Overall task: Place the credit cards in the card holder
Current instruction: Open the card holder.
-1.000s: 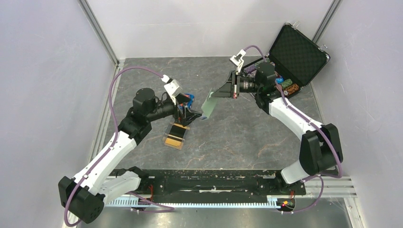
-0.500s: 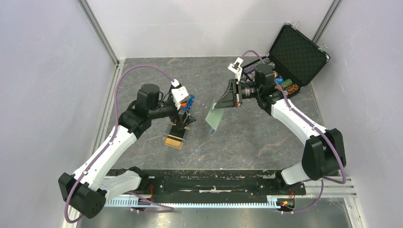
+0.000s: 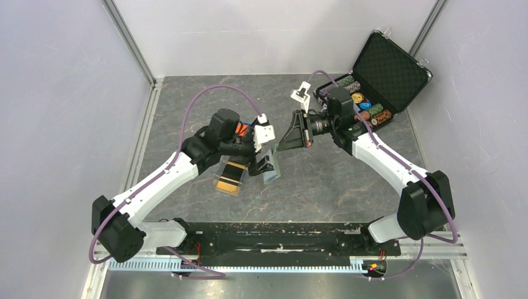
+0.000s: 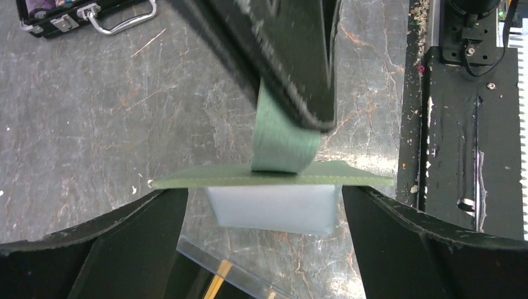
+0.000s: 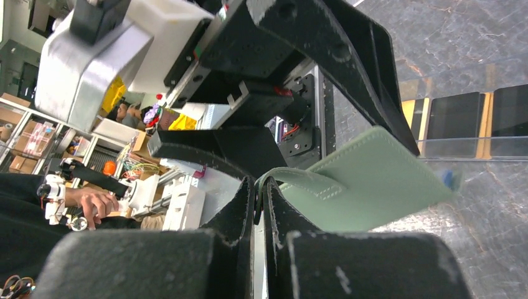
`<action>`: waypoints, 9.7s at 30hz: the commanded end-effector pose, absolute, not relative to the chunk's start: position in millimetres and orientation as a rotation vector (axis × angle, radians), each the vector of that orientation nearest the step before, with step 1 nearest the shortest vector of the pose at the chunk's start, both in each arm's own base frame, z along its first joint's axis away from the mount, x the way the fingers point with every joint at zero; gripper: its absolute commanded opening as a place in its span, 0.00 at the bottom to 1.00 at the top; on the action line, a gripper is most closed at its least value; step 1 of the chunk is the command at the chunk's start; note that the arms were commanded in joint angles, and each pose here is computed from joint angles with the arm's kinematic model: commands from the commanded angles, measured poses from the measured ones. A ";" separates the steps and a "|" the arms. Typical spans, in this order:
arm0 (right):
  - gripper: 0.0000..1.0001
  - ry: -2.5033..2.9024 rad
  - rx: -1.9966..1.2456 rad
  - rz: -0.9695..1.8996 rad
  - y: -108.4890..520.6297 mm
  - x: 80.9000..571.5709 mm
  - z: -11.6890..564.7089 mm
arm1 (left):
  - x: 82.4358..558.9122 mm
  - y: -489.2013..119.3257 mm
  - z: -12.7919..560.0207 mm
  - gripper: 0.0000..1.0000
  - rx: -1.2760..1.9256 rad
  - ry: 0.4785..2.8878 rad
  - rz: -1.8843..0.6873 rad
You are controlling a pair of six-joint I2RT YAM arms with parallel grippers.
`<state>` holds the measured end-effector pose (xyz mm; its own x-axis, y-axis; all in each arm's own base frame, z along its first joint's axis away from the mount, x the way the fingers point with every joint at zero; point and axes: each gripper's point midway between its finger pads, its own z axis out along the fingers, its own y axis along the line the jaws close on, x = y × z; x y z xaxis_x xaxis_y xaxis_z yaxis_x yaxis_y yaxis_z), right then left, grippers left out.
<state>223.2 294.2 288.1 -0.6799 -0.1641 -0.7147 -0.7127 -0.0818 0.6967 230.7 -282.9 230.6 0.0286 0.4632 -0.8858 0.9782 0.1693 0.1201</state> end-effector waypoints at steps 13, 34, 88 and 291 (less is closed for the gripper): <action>0.00 1.733 -1.046 1.858 298.4 205.6 296.7 | 252.0 -312.3 261.7 1.00 1.344 1.457 -0.662; 0.33 1.740 -0.892 1.668 293.5 247.7 302.7 | 227.2 -298.1 242.5 0.02 1.314 1.591 -0.744; 0.00 1.903 -0.690 1.379 252.0 290.6 260.5 | 274.6 -223.4 271.1 1.00 0.299 2.043 -0.678; 0.00 1.806 -0.444 1.733 264.0 292.9 271.3 | 283.4 -298.6 312.0 0.62 0.310 1.969 -1.769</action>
<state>294.9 262.0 261.8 -0.7961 0.1555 -0.5849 -0.5717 0.1235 0.8111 291.5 -296.2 293.1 -0.8733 -0.1570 -0.4611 0.4254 0.2154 -0.8790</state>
